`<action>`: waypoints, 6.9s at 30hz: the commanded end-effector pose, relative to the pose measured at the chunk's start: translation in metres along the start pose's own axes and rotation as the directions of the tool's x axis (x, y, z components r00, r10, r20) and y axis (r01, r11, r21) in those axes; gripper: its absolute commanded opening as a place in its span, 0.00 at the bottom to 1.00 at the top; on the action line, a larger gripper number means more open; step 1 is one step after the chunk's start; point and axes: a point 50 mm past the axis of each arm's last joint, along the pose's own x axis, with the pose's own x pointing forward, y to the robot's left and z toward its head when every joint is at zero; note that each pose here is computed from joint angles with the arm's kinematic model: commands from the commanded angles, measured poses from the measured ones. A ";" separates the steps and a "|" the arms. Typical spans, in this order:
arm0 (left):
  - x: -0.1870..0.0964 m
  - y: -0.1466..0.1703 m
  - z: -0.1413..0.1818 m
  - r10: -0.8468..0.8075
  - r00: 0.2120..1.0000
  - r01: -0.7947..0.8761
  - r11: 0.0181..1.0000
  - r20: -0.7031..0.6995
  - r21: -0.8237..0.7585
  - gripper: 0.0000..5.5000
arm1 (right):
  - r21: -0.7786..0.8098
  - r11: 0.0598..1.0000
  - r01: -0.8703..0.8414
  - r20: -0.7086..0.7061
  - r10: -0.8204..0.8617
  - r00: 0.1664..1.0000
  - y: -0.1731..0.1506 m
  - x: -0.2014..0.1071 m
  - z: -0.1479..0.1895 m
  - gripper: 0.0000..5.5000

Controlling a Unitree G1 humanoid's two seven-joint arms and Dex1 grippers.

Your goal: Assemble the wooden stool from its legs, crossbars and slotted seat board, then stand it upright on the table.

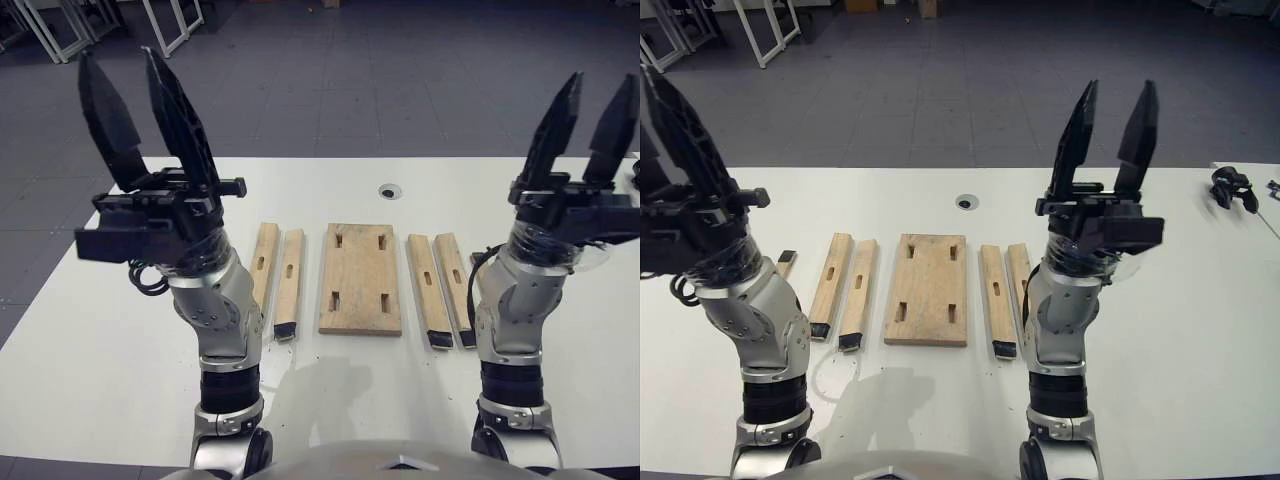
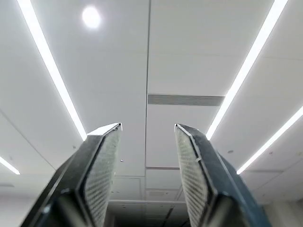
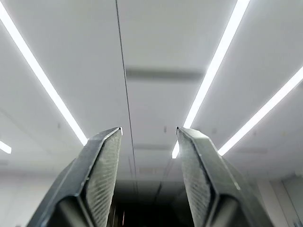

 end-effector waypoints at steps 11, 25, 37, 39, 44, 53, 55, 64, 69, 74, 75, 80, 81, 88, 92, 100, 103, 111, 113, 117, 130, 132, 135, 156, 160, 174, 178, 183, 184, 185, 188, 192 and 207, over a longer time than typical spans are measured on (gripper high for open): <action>-0.108 0.008 -0.063 -0.015 0.685 0.014 1.000 -0.728 -0.008 0.37 | -0.094 0.985 -0.142 -0.715 0.032 0.698 -0.024 -0.090 -0.065 0.38; -0.058 0.010 -0.054 0.086 0.807 -0.057 0.996 -0.585 0.068 0.37 | -0.057 0.992 -0.109 -0.514 0.064 0.855 -0.002 -0.040 -0.038 0.38; -0.091 -0.009 -0.064 -0.050 0.571 -0.023 0.997 -0.819 -0.077 0.37 | 0.095 0.981 -0.167 -0.862 0.165 0.479 -0.005 -0.092 -0.062 0.38; -0.092 -0.014 -0.064 -0.091 0.536 -0.008 0.994 -0.839 -0.112 0.37 | 0.081 0.982 -0.168 -0.878 0.151 0.454 -0.009 -0.097 -0.061 0.38; -0.094 -0.008 -0.066 -0.073 0.498 0.022 0.997 -0.864 -0.071 0.37 | 0.044 0.983 -0.180 -0.887 0.122 0.446 -0.010 -0.094 -0.066 0.38; -0.097 -0.005 -0.067 -0.031 0.478 0.021 0.999 -0.878 -0.024 0.37 | 0.006 0.990 -0.138 -0.896 0.066 0.440 -0.013 -0.093 -0.068 0.38; -0.098 -0.004 -0.066 -0.038 0.473 0.034 0.999 -0.880 -0.025 0.37 | -0.017 0.990 -0.137 -0.912 0.041 0.408 -0.026 -0.097 -0.064 0.38; -0.113 0.001 -0.059 -0.008 0.428 0.033 0.999 -0.904 0.007 0.37 | 0.068 0.964 -0.256 -0.994 0.087 0.064 -0.083 -0.161 -0.040 0.38; -0.117 0.001 -0.058 -0.006 0.414 0.030 1.000 -0.910 0.007 0.37 | 0.091 0.973 -0.213 -0.996 0.084 -0.043 -0.085 -0.184 -0.034 0.38; -0.119 0.002 -0.058 -0.007 0.404 0.029 1.000 -0.915 0.006 0.37 | 0.094 0.979 -0.180 -0.991 0.075 -0.112 -0.084 -0.197 -0.033 0.38; -0.119 0.002 -0.059 -0.007 0.402 0.029 1.000 -0.916 0.005 0.37 | 0.085 0.982 -0.168 -0.990 0.064 -0.124 -0.084 -0.200 -0.032 0.38; -0.120 0.002 -0.060 -0.013 0.391 0.021 1.000 -0.920 -0.005 0.37 | 0.011 0.996 -0.090 -0.980 -0.007 -0.201 -0.091 -0.216 -0.030 0.24; -0.120 0.002 -0.060 -0.015 0.389 0.020 1.000 -0.921 -0.007 0.37 | 0.000 0.997 -0.081 -0.977 -0.017 -0.212 -0.092 -0.218 -0.030 0.24; -0.115 0.002 -0.063 -0.024 0.403 0.007 1.000 -0.915 -0.023 0.37 | -0.008 0.989 -0.148 -0.994 -0.023 -0.103 -0.094 -0.197 -0.040 0.24; -0.104 -0.004 -0.062 -0.071 0.409 -0.092 0.989 -0.910 -0.118 0.37 | -0.012 0.977 -0.214 -0.982 0.028 0.185 -0.088 -0.134 -0.047 0.24; -0.090 -0.030 -0.059 -0.404 0.395 -0.608 0.558 -0.825 -0.564 0.37 | 0.339 0.854 -0.394 -0.801 0.482 0.355 -0.031 -0.061 -0.042 0.24; -0.081 -0.035 -0.056 -0.516 0.428 -0.695 0.337 -0.742 -0.635 0.37 | 0.483 0.713 -0.508 -0.677 0.672 0.300 -0.013 -0.048 -0.035 0.24; -0.071 -0.041 -0.055 -0.594 0.427 -0.791 0.121 -0.682 -0.600 0.37 | 0.590 0.538 -0.602 -0.511 0.826 0.238 0.016 -0.043 -0.030 0.24; -0.070 -0.041 -0.054 -0.601 0.420 -0.795 0.118 -0.680 -0.595 0.37 | 0.598 0.515 -0.614 -0.491 0.841 0.228 0.020 -0.043 -0.028 0.24; -0.068 -0.041 -0.056 -0.600 0.416 -0.800 0.116 -0.683 -0.589 0.37 | 0.606 0.488 -0.628 -0.470 0.857 0.212 0.024 -0.046 -0.027 0.24; -0.064 -0.040 -0.049 -0.648 0.441 -0.765 0.090 -0.621 -0.638 0.37 | 0.653 0.566 -0.504 -0.521 0.818 0.243 0.020 -0.043 -0.036 0.24; -0.063 -0.040 -0.050 -0.645 0.445 -0.765 0.086 -0.621 -0.638 0.37 | 0.660 0.559 -0.501 -0.516 0.823 0.238 0.021 -0.044 -0.034 0.24; -0.063 -0.038 -0.051 -0.637 0.448 -0.765 0.090 -0.628 -0.637 0.37 | 0.665 0.538 -0.517 -0.503 0.835 0.222 0.023 -0.047 -0.031 0.24; -0.067 -0.025 -0.066 -0.595 0.457 -0.740 0.157 -0.661 -0.654 0.08 | 0.669 0.482 -0.566 -0.478 0.862 0.169 0.027 -0.061 -0.025 0.24; -0.067 -0.024 -0.068 -0.593 0.455 -0.747 0.151 -0.664 -0.647 0.08 | 0.667 0.480 -0.570 -0.481 0.862 0.163 0.027 -0.063 -0.025 0.24; -0.069 0.004 -0.078 -0.510 0.374 -0.730 0.353 -0.774 -0.585 0.08 | 0.602 0.486 -0.634 -0.537 0.834 0.129 0.018 -0.065 -0.036 0.54; -0.065 0.045 -0.077 -0.284 0.311 -0.546 0.728 -0.907 -0.415 0.08 | 0.592 0.561 -0.578 -0.612 0.780 0.129 0.004 -0.071 -0.043 0.54; -0.079 0.050 -0.075 -0.143 0.213 -0.230 0.954 -0.966 -0.192 0.08 | 0.578 0.624 -0.526 -0.712 0.701 0.049 -0.014 -0.104 -0.043 0.54; -0.083 0.048 -0.076 -0.136 0.210 -0.224 0.957 -0.968 -0.183 0.08 | 0.569 0.638 -0.519 -0.725 0.687 0.049 -0.016 -0.106 -0.043 0.54; -0.085 0.047 -0.078 -0.129 0.208 -0.238 0.955 -0.970 -0.178 0.08 | 0.561 0.655 -0.506 -0.743 0.668 0.042 -0.018 -0.111 -0.043 0.54; -0.087 0.048 -0.080 -0.111 0.219 -0.235 0.958 -0.969 -0.163 0.08 | 0.551 0.676 -0.489 -0.769 0.639 0.019 -0.024 -0.123 -0.040 0.54; -0.084 0.057 -0.079 -0.074 0.239 -0.247 0.960 -0.968 -0.134 0.08 | 0.551 0.674 -0.492 -0.771 0.637 0.011 -0.025 -0.125 -0.039 0.54; -0.115 0.072 -0.084 -0.051 0.154 -0.231 0.969 -0.987 -0.086 0.08 | 0.550 0.651 -0.522 -0.764 0.645 0.000 -0.028 -0.118 -0.044 0.54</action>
